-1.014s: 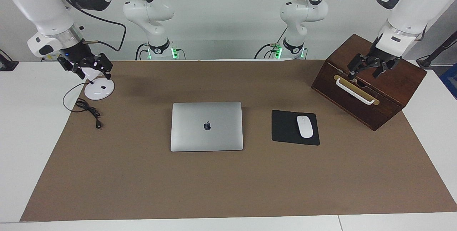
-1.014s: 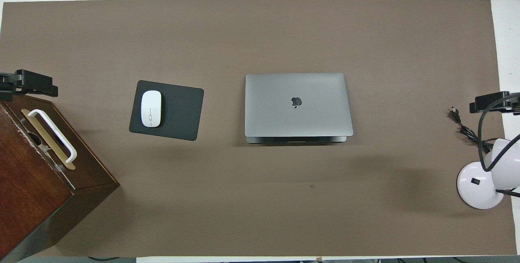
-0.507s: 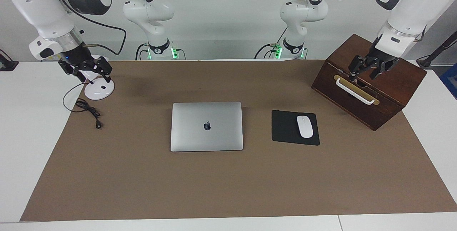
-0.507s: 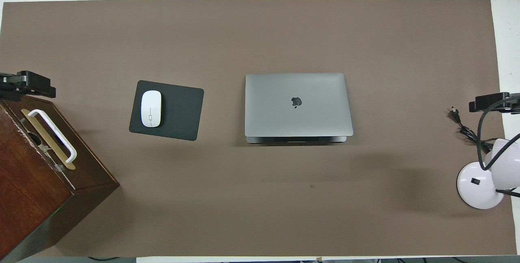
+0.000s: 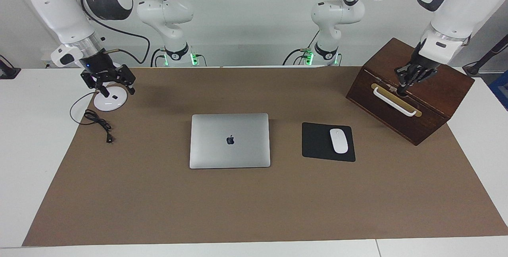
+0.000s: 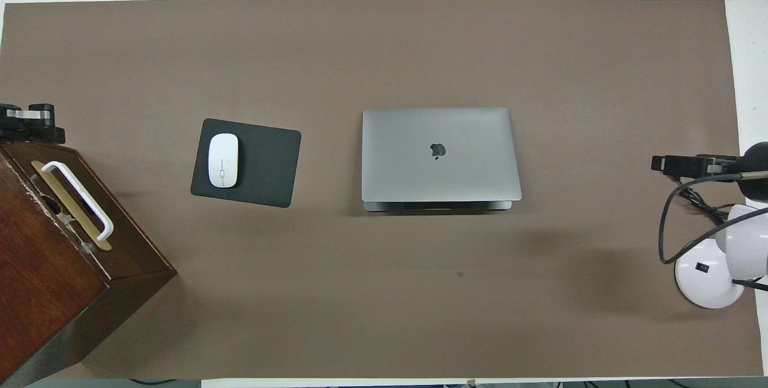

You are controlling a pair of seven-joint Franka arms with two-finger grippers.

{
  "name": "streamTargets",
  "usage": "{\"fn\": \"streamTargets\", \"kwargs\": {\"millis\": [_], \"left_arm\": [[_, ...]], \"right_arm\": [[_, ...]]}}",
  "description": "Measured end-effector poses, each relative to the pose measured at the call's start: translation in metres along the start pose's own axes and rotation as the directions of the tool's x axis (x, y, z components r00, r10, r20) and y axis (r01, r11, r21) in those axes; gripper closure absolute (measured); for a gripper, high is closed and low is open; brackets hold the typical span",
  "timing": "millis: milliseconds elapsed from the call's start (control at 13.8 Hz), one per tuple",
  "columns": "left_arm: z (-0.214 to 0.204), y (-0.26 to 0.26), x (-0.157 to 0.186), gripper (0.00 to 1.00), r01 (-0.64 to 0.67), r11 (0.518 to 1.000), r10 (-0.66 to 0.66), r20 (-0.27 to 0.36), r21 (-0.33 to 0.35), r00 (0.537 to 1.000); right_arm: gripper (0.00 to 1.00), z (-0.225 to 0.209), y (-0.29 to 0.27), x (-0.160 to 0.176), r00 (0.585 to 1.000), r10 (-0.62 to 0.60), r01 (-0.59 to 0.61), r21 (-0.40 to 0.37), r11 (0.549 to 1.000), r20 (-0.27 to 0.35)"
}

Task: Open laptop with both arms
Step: 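Move the left gripper and the right gripper toward the laptop's near edge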

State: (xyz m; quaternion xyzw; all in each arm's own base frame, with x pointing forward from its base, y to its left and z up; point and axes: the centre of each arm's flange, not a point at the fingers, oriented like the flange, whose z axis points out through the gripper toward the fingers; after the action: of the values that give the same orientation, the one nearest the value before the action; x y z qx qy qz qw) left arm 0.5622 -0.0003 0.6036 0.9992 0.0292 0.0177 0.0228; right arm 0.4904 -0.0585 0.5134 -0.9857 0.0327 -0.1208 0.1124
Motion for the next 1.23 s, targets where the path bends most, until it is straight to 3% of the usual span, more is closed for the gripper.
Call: {"fn": "streamTargets", "kwargs": {"millis": [434,869,1086,1231], "left_arm": [[0.026,0.020,-0.004,0.99,-0.018,0.999,0.016,-0.026,-0.052,1.000],[0.070,0.056,-0.031,0.99,-0.065,0.994,0.052,-0.140,-0.086,0.989],[0.097,0.076,-0.054,0.99,-0.098,0.990,0.075,-0.210,-0.101,0.975],[0.111,0.090,-0.071,0.99,-0.129,0.986,0.100,-0.251,-0.102,0.963]], "right_arm": [[0.00,0.020,-0.052,-0.008,0.995,0.094,-0.093,0.039,0.995,-0.040],[0.00,0.070,-0.087,-0.053,0.971,0.183,-0.163,0.135,0.977,-0.152],[0.00,0.095,-0.106,-0.080,0.946,0.282,-0.246,0.214,0.945,-0.159],[0.00,0.107,-0.114,-0.093,0.914,0.383,-0.337,0.274,0.901,-0.135]]}}
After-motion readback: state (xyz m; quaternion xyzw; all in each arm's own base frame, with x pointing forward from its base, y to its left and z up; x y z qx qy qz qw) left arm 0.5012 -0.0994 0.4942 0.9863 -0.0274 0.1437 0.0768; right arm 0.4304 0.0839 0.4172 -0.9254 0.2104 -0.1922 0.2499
